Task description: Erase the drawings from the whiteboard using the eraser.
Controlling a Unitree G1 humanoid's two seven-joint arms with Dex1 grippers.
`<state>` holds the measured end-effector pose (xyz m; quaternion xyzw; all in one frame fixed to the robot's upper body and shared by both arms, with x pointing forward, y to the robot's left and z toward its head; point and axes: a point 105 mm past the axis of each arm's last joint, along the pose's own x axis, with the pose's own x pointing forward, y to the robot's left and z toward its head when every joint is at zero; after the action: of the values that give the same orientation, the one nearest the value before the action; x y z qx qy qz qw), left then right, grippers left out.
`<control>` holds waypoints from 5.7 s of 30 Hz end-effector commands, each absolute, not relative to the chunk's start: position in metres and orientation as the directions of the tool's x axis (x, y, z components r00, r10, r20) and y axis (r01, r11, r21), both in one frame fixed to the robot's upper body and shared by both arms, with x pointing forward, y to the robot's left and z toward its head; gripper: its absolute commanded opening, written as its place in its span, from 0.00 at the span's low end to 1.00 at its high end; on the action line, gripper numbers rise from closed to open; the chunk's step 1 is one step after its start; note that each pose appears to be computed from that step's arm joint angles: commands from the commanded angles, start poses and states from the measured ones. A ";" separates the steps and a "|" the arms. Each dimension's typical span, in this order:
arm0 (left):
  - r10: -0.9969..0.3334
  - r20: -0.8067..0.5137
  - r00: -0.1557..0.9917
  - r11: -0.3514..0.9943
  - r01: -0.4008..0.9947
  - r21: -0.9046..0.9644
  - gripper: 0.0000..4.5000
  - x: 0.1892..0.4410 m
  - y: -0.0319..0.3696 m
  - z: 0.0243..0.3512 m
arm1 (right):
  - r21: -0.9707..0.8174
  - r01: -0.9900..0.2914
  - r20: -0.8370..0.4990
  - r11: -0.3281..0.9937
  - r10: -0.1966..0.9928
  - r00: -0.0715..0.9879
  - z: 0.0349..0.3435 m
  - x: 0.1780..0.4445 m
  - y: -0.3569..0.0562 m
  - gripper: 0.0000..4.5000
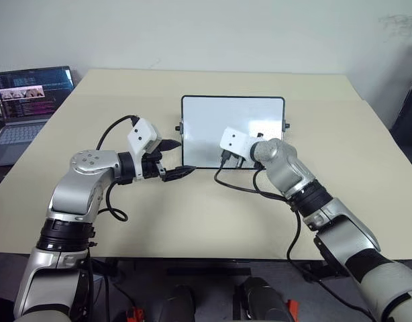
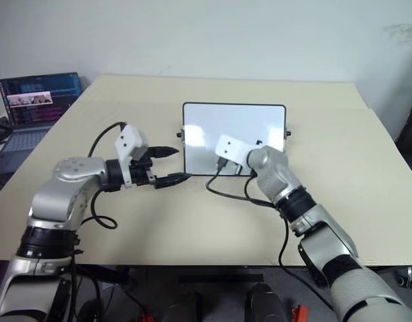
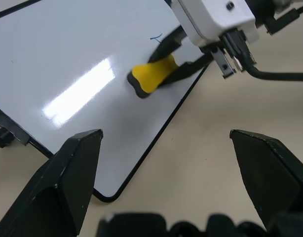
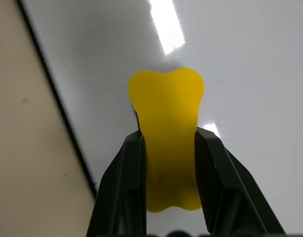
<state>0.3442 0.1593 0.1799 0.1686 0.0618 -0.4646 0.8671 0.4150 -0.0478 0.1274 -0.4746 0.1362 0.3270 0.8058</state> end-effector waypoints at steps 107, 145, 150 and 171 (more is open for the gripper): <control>-0.749 -0.211 0.628 0.527 0.758 0.385 1.00 0.352 0.192 0.232 | -0.801 -0.347 -0.247 0.489 0.257 0.934 0.191 0.430 -0.145 0.22; -0.792 -0.218 0.570 0.480 0.803 0.354 1.00 0.349 0.176 0.229 | -0.601 -0.477 -0.352 0.641 0.323 0.878 0.183 0.415 -0.103 0.22; -0.937 -0.110 0.330 0.297 0.923 0.244 1.00 0.328 0.104 0.224 | -0.321 -0.635 -0.363 0.703 0.528 0.768 0.229 0.365 -0.093 0.22; -0.999 -0.018 0.051 0.045 0.969 0.244 1.00 0.324 -0.070 0.176 | -0.112 -0.019 -0.495 0.994 -0.040 0.868 0.193 0.322 -0.325 0.22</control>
<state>0.3243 -0.0651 0.1677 0.0837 -0.0565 -0.6859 0.7207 0.3217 -0.3210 0.1790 -0.0526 0.2878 -0.0022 0.9562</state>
